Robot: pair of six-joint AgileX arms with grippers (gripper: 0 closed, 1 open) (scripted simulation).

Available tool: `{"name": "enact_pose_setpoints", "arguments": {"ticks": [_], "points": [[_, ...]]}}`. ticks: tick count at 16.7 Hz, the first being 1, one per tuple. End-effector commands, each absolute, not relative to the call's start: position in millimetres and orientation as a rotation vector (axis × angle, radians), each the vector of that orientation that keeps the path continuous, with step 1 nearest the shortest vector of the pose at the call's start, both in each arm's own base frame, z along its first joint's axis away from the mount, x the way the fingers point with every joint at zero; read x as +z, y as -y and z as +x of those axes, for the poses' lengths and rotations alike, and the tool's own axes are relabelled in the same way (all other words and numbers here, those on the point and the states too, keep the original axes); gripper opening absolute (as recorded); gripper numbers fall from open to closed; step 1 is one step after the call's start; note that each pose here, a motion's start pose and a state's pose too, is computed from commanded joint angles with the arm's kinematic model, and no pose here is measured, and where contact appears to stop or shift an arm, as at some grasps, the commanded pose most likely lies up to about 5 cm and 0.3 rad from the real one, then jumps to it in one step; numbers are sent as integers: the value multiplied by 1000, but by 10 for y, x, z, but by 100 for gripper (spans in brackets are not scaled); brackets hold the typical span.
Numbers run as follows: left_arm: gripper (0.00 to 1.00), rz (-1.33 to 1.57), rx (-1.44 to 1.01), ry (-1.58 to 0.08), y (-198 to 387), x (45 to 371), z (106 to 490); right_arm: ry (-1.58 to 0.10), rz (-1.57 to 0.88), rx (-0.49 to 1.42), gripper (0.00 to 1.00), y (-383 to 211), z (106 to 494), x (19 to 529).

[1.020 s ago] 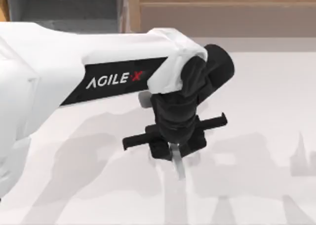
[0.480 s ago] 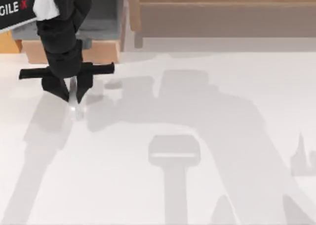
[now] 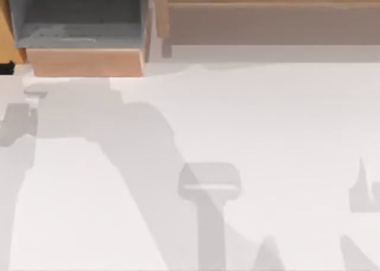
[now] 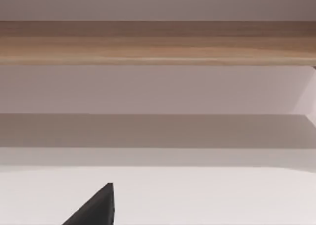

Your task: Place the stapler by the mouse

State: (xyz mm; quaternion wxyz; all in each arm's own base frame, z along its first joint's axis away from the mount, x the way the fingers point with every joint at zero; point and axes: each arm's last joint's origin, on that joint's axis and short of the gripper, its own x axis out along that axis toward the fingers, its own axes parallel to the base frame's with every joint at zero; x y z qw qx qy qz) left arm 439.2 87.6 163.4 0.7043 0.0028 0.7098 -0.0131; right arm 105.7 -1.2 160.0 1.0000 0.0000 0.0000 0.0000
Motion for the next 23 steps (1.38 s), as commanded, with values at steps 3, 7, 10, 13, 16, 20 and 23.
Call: {"name": "enact_pose_setpoints", "arguments": {"ticks": [3,7,10,13,16,20,23], "points": [[0,5,-32,-1568,-1030,1662,4373,0,0,0,100,12,1057,1600],[0,11,-32,-1568,-1017,1666,4371,0,0,0,100,12,1057,1600],[0,20,-36,-1581,-1008,1619,4382,0,0,0,100,12,1057,1600],[0,37,-33,-1601,-1007,1549,4395,0,0,0,100,12,1057,1600],[0,59,-22,-1615,-1011,1511,4400,0,0,0,100,12,1057,1600],[0,88,0,-1615,-1016,1525,4398,0,0,0,100,12,1057,1600],[0,94,14,-1600,-1025,1556,4392,0,0,0,100,12,1057,1600]]}}
